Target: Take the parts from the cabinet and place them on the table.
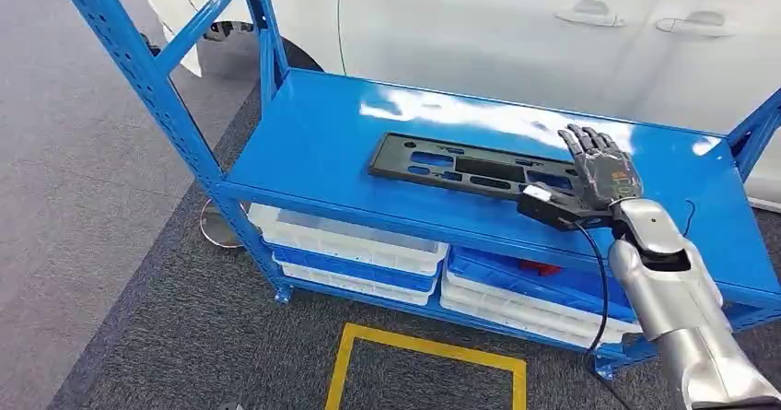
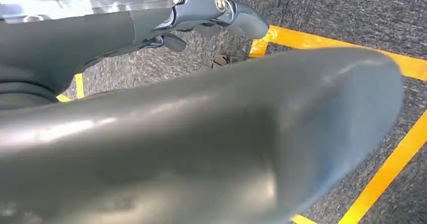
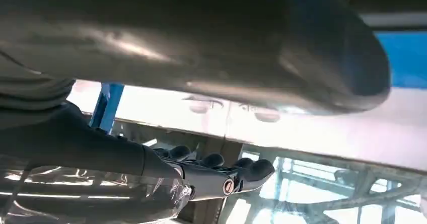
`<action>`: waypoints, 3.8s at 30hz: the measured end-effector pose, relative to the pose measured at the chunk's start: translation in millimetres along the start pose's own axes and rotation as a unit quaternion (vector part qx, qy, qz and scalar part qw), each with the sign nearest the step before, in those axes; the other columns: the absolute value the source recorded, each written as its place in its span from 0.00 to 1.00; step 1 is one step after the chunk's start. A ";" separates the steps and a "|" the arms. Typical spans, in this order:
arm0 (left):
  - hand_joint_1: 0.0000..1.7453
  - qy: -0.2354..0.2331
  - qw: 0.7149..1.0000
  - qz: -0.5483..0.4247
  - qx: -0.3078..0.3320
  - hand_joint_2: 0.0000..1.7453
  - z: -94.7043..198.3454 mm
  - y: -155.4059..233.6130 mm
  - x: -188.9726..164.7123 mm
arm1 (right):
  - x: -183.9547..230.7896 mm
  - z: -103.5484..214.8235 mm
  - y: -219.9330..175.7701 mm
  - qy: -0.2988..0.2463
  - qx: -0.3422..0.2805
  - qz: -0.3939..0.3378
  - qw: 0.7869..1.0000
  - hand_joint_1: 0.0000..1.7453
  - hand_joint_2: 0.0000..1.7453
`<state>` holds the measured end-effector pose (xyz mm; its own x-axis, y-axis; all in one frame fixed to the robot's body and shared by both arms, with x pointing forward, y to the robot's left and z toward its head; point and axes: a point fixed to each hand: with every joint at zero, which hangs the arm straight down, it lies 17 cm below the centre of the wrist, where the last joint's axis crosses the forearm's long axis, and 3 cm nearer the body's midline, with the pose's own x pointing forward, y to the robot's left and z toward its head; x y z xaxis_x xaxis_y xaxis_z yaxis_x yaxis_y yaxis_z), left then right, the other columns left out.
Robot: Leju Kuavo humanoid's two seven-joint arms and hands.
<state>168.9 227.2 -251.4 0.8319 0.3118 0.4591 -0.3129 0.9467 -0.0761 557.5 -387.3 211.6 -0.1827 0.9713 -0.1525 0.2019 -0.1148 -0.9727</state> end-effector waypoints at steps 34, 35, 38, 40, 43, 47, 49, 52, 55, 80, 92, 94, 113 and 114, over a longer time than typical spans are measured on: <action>0.00 -0.007 1.000 0.009 0.007 0.00 0.4 1.6 1.2 | 127.7 -67.6 24.6 -0.104 0.035 -0.024 0.994 0.00 0.00; 0.00 -0.007 1.000 0.010 0.007 0.00 0.5 2.0 0.5 | 128.4 -68.1 25.6 -0.104 0.036 -0.025 0.994 0.00 0.00; 0.00 -0.008 1.000 0.009 0.009 0.00 0.9 3.2 -0.7 | 126.5 -68.7 28.7 -0.099 0.039 -0.028 0.994 0.00 0.00; 0.00 -0.008 1.000 0.009 0.010 0.00 0.9 3.9 -0.8 | 124.0 -68.5 30.3 -0.093 0.039 -0.030 0.994 0.00 0.00; 0.00 -0.010 1.000 0.008 0.011 0.00 0.8 4.2 -0.1 | 118.8 -68.2 33.1 -0.081 0.041 -0.032 0.995 0.00 0.00; 0.00 -0.012 1.000 0.009 0.013 0.00 0.7 4.7 0.5 | 106.5 -66.5 36.2 -0.064 0.041 -0.032 0.997 0.00 0.00; 0.00 -0.012 1.000 0.012 0.015 0.00 0.7 5.8 0.5 | 95.8 -65.0 36.7 -0.052 0.039 -0.030 0.997 0.00 0.00; 0.00 -0.011 1.000 0.014 0.016 0.00 0.8 6.8 -0.1 | 79.4 -60.6 39.7 -0.035 0.040 -0.029 0.998 0.00 0.00; 0.00 -0.010 1.000 0.013 0.018 0.00 1.0 8.1 -1.5 | 63.3 -53.0 45.7 -0.018 0.044 -0.027 0.999 0.00 0.00; 0.00 -0.012 1.000 0.007 0.015 0.00 0.5 6.8 0.7 | 0.2 16.6 86.8 0.060 0.057 -0.023 0.996 0.00 0.00; 0.00 -0.013 1.000 0.008 0.014 0.00 0.6 6.7 0.7 | -1.7 22.6 90.8 0.063 0.060 -0.019 0.996 0.00 0.00; 0.00 -0.013 1.000 0.008 0.014 0.00 0.6 6.6 1.0 | -0.7 22.4 91.1 0.060 0.061 -0.013 0.996 0.00 0.00; 0.00 -0.014 1.000 0.010 0.014 0.00 0.7 6.4 0.9 | 14.7 0.6 74.3 0.049 0.045 -0.002 0.998 0.00 0.00; 0.00 -0.014 1.000 0.010 0.014 0.00 0.7 6.5 0.9 | 15.4 -2.4 71.8 0.050 0.042 -0.003 0.998 0.00 0.00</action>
<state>167.3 233.6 -250.9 0.8129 0.3273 0.4818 -0.3415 0.9379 -0.0610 571.5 -380.0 139.7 -0.0857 0.9875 -0.1322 0.1180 -0.1217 -0.9855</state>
